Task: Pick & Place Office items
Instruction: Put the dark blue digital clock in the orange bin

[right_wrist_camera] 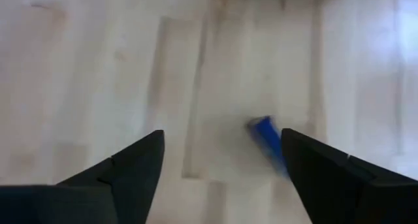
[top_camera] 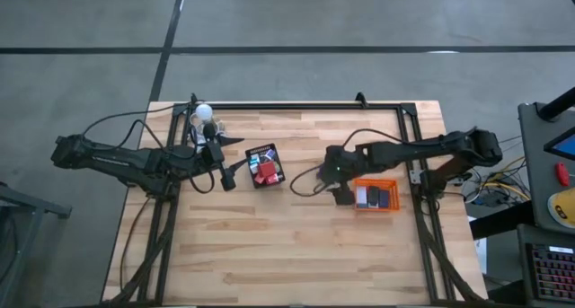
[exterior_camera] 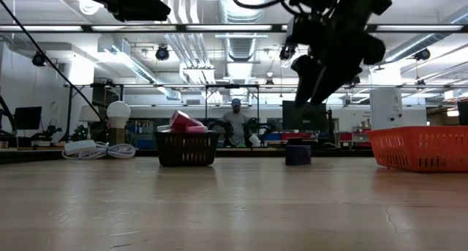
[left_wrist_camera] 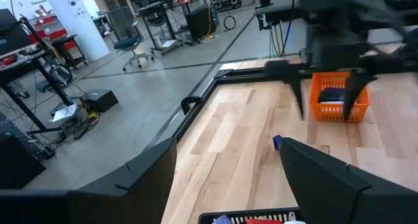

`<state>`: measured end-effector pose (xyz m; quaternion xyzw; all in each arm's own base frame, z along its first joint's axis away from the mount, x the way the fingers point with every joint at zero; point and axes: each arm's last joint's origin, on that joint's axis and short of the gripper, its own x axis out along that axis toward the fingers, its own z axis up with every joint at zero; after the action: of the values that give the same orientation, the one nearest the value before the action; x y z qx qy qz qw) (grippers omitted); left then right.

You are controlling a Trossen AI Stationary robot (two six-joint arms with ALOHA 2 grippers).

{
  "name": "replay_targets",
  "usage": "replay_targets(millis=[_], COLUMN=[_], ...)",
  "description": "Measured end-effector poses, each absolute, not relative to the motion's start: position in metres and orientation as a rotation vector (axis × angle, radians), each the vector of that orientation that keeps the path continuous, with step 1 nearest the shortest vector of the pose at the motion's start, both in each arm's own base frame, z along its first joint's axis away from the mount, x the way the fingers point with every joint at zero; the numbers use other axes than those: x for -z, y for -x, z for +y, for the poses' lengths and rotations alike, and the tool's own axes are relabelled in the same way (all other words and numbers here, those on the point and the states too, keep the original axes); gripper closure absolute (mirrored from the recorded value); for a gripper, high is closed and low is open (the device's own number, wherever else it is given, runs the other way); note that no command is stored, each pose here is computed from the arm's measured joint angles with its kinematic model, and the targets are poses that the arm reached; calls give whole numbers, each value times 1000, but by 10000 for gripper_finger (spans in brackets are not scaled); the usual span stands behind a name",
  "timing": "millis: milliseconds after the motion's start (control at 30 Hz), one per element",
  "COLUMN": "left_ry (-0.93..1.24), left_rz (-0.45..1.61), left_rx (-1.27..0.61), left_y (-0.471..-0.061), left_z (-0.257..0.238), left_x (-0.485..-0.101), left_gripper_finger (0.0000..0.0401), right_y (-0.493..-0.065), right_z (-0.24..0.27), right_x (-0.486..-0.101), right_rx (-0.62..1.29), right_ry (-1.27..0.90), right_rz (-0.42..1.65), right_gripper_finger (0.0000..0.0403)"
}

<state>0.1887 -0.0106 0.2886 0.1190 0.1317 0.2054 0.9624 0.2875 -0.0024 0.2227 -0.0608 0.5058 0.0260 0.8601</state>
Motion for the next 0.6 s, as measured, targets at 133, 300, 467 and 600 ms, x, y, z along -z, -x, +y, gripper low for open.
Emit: replay_targets(millis=[133,300,467,600], left_ry=[-241,-241,-241,-241], left_rz=[267,267,267,267], left_rx=[-416,-416,-416,-416], left_y=[-189,-189,-189,-189], left_z=[-11,-11,-11,-11], left_x=[-289,-289,-289,-289], left_gripper_finger=[126,126,126,126], right_y=[-287,-287,-288,-291], right_z=[-16,-32,-46,-57], right_x=[-215,-210,-206,-202], right_rx=[-68,-59,-22,-11], right_ry=[177,230,230,230], right_rz=[1045,1013,990,983], right_gripper_finger=[78,57,53,52])
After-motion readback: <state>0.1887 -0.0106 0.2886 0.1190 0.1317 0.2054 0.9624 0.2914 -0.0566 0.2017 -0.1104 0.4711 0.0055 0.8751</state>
